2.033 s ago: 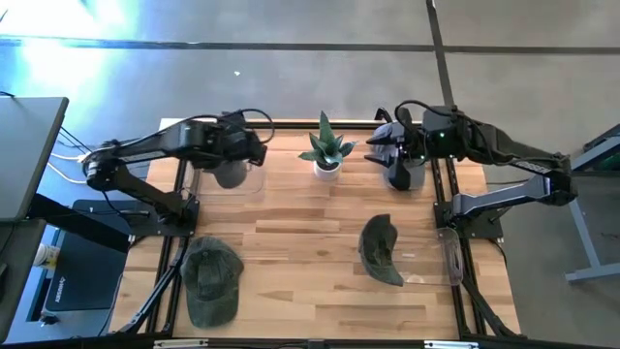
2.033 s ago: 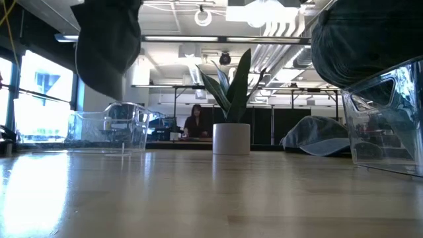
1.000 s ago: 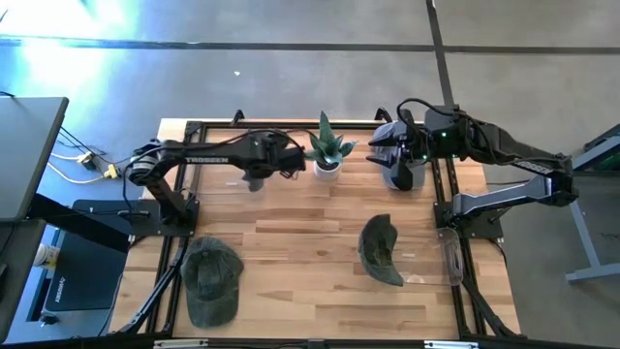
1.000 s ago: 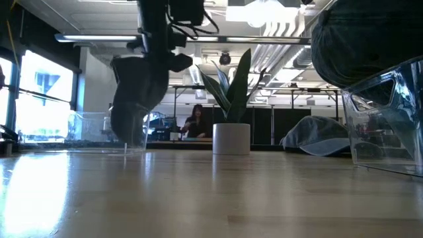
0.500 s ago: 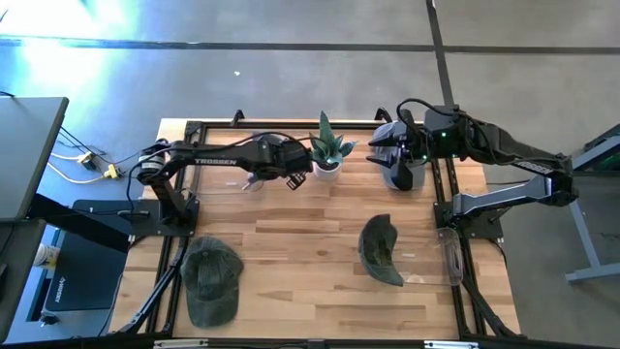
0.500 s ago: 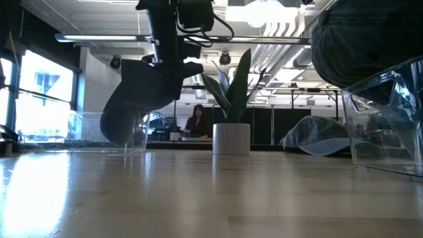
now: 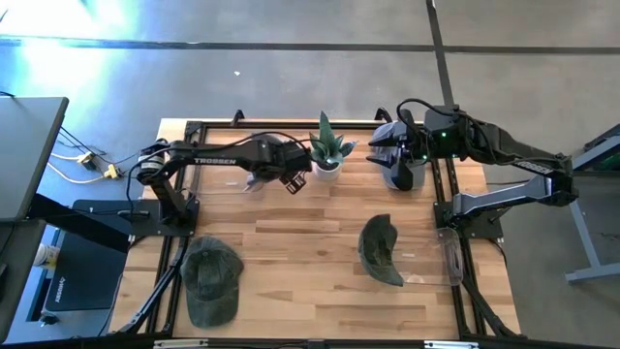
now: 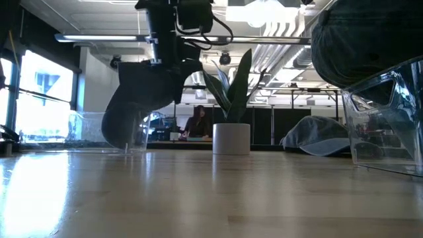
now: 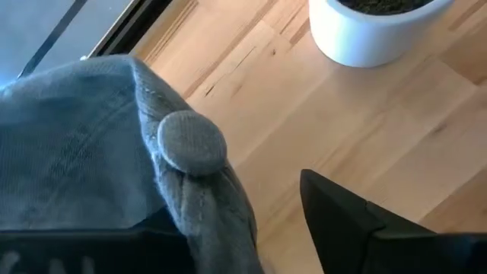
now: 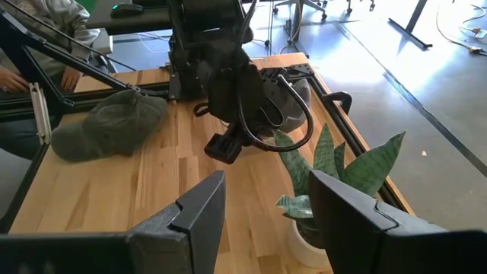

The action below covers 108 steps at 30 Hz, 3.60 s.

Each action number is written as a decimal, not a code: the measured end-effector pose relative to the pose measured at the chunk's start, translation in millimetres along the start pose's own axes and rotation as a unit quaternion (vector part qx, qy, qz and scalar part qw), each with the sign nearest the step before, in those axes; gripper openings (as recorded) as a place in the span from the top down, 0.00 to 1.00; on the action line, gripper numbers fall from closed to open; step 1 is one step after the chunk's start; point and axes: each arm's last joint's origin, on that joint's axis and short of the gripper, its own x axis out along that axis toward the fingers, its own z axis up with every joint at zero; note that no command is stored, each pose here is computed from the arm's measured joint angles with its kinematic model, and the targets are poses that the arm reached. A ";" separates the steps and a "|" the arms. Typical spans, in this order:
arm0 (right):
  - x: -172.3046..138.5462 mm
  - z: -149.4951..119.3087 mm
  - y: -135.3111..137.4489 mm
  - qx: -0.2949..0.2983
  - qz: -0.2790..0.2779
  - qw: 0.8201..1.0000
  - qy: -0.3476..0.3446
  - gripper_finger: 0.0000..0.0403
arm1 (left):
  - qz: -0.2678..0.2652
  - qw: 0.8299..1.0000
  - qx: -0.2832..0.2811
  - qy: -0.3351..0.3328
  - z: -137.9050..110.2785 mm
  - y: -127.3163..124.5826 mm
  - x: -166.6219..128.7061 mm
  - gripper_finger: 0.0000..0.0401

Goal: Pick & Place hat
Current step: Put the left gray cap into the left transparent bin, then adjust the left transparent bin, then put the black cap into the right transparent bin

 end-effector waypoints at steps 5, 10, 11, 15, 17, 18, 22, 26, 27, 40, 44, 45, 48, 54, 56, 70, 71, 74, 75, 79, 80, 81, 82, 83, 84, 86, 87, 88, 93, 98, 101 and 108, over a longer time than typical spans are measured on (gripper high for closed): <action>0.0 0.0 0.1 0.000 0.000 1.000 0.000 0.54 | -0.024 1.000 -0.003 -0.002 0.1 5.7 -12.1 0.46; 0.0 0.0 0.1 0.000 0.000 1.000 0.000 0.54 | -0.076 0.997 -0.011 0.001 -0.8 11.8 -27.8 0.34; 0.0 0.0 0.1 0.000 0.000 1.000 0.000 0.54 | -0.089 0.996 -0.014 -0.001 -0.9 13.5 -31.8 0.33; 0.0 0.0 0.0 0.000 0.000 1.000 0.000 0.54 | -0.135 0.990 -0.026 -0.017 1.5 17.1 -44.2 0.32; 0.0 0.0 0.1 0.000 0.000 1.000 0.000 0.54 | -0.157 0.986 -0.034 -0.033 4.1 18.0 -49.9 0.32; 0.0 0.0 0.1 0.000 0.000 1.000 0.000 0.54 | -0.167 0.985 -0.036 -0.037 4.1 19.8 -53.9 0.32; 0.0 0.0 0.1 0.000 0.000 1.000 0.000 0.54 | -0.194 0.978 -0.047 -0.063 5.6 26.7 -68.5 0.32; 0.0 0.0 0.0 0.000 0.000 1.000 0.000 0.54 | -0.203 0.974 -0.055 -0.079 6.9 29.6 -74.6 0.32; 0.0 0.0 0.0 0.000 0.000 1.000 0.000 0.54 | -0.203 0.974 -0.056 -0.081 7.2 29.6 -75.0 0.32; 0.0 0.0 0.1 0.000 0.000 1.000 0.000 0.54 | -0.208 0.967 -0.133 -0.069 2.7 64.2 -118.5 0.33; 0.0 0.6 0.0 0.000 0.000 1.000 -0.003 0.54 | -0.125 0.976 -0.177 0.031 -11.9 88.8 -116.6 0.42; 0.0 0.7 0.0 0.000 0.000 1.000 -0.004 0.54 | -0.097 0.976 -0.189 0.055 -15.5 94.6 -113.0 0.45; 0.0 0.7 0.0 0.000 0.000 1.000 -0.004 0.54 | -0.021 0.970 -0.204 0.127 -28.7 106.6 -96.7 0.57; 0.0 0.7 0.1 0.001 0.000 1.000 -0.004 0.54 | 0.055 0.950 -0.203 0.230 -59.0 115.1 -40.8 0.90; 0.0 0.7 0.1 0.001 0.000 1.000 -0.004 0.54 | 0.077 0.939 -0.202 0.266 -72.6 119.2 -22.3 0.97; 0.0 0.7 0.3 0.009 0.004 1.000 -0.003 0.54 | 0.152 0.889 -0.214 0.375 -143.4 136.7 44.0 1.00; 0.0 0.7 0.3 0.008 0.004 1.000 -0.003 0.54 | 0.156 0.888 -0.212 0.377 -145.3 136.8 44.6 1.00; 0.0 0.7 0.3 0.009 0.004 1.000 -0.003 0.54 | 0.164 0.885 -0.209 0.382 -149.1 137.1 45.4 1.00; 0.0 0.7 0.3 0.009 0.004 1.000 -0.003 0.54 | 0.167 0.884 -0.207 0.386 -150.5 137.3 45.3 1.00; 0.0 0.7 0.3 0.009 0.004 1.000 -0.003 0.54 | 0.174 0.879 -0.203 0.394 -156.3 137.5 46.7 1.00; 0.0 0.7 0.3 0.009 0.004 1.000 -0.003 0.54 | 0.177 0.878 -0.205 0.394 -157.6 137.6 47.3 1.00; 0.0 0.7 0.3 0.009 0.004 1.000 -0.003 0.54 | 0.182 0.877 -0.207 0.393 -158.9 137.7 47.9 1.00; 0.0 0.7 0.3 0.009 0.004 1.000 -0.003 0.54 | 0.186 0.876 -0.209 0.392 -159.8 137.8 48.4 1.00; 0.0 0.7 0.3 0.009 0.004 1.000 -0.003 0.54 | 0.188 0.876 -0.212 0.391 -159.9 137.8 48.3 1.00; 0.0 0.7 0.3 0.009 0.004 1.000 -0.003 0.54 | 0.189 0.875 -0.214 0.390 -160.1 138.0 47.9 1.00; 0.0 0.7 0.2 0.010 0.004 1.000 -0.003 0.54 | 0.188 0.876 -0.217 0.389 -160.3 138.4 46.6 1.00; 0.0 0.7 0.3 0.010 0.004 1.000 -0.003 0.54 | 0.187 0.876 -0.218 0.387 -160.3 138.8 45.7 1.00; 0.0 0.7 0.2 0.011 0.004 1.000 -0.003 0.54 | 0.186 0.876 -0.219 0.387 -160.5 139.1 44.4 1.00; 0.0 0.7 0.3 0.011 0.004 1.000 -0.003 0.54 | 0.176 0.872 -0.227 0.397 -157.5 141.9 31.8 1.00; 0.0 0.7 0.3 0.010 0.004 1.000 -0.003 0.54 | 0.167 0.877 -0.235 0.384 -146.6 145.9 15.1 1.00; 0.0 0.7 0.3 0.010 0.004 1.000 -0.003 0.54 | 0.158 0.885 -0.243 0.364 -135.7 148.9 3.1 1.00; 0.0 0.7 0.3 0.019 0.004 1.000 -0.003 0.54 | 0.136 0.916 -0.273 0.262 -97.6 159.2 -34.1 1.00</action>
